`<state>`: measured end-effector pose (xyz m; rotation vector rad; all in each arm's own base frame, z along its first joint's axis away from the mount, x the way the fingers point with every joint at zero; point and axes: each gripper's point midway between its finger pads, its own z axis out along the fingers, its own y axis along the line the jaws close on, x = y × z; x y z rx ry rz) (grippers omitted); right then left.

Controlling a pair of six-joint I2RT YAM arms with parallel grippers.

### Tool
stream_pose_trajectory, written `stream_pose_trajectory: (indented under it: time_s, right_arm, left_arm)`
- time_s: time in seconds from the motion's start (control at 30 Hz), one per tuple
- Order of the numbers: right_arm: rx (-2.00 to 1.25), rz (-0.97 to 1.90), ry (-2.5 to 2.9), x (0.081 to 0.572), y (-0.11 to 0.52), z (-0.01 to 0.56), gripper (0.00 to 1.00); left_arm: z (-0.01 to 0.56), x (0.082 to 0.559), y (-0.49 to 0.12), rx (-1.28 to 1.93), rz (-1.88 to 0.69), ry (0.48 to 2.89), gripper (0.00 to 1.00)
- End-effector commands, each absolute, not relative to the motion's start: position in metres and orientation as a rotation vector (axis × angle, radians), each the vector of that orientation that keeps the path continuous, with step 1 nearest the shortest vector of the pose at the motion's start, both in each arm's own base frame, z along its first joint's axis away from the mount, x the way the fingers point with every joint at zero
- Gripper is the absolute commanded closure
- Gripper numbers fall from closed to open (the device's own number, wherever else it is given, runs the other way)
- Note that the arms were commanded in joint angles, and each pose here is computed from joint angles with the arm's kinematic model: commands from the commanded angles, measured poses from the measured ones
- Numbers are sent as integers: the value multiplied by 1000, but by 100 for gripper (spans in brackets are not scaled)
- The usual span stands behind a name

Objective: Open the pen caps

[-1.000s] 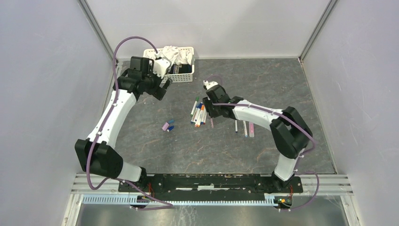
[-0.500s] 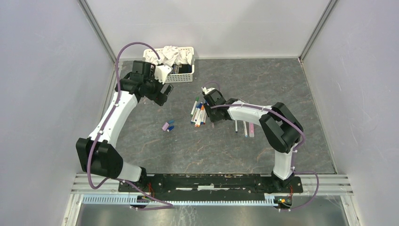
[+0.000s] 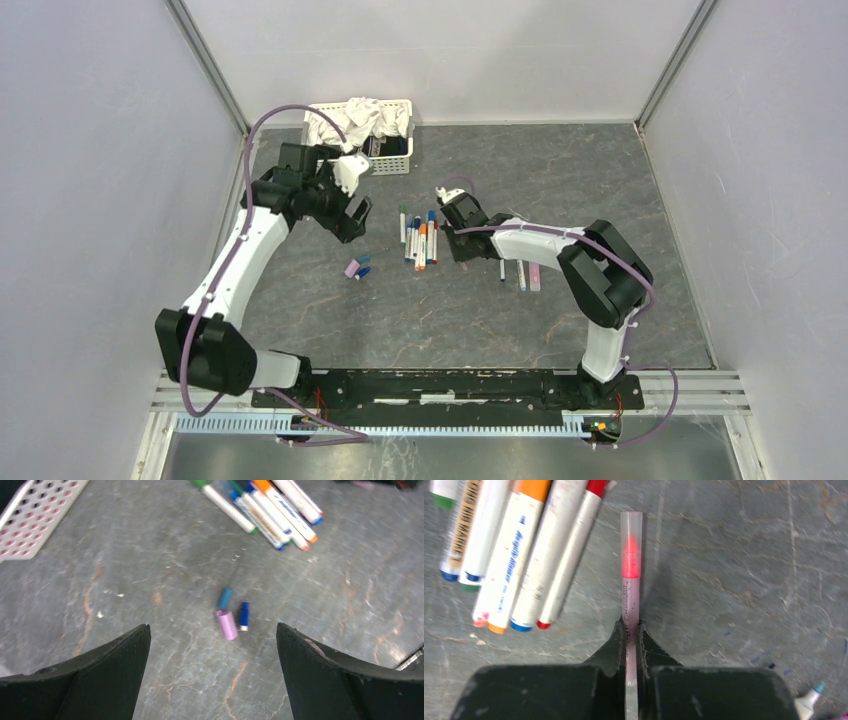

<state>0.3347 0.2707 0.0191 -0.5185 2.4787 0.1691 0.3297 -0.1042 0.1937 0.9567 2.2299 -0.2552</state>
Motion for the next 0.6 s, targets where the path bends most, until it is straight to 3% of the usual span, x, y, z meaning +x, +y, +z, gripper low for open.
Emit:
stream_pose_trajectory:
  time_s: [0.0,0.23,0.57]
  right_arm:
    - [-475,176,2487,331,244,36,100]
    - [-617,527,2437,307,264,81,100]
    - [-1043,1227,2305,211,321,124,100]
  left_arm:
    - [201,293,-130,1170,-447,2053,0]
    - [190,252,-153,1425,-616,1878,0]
    - [153,205,-187,1737,-639,1697,0]
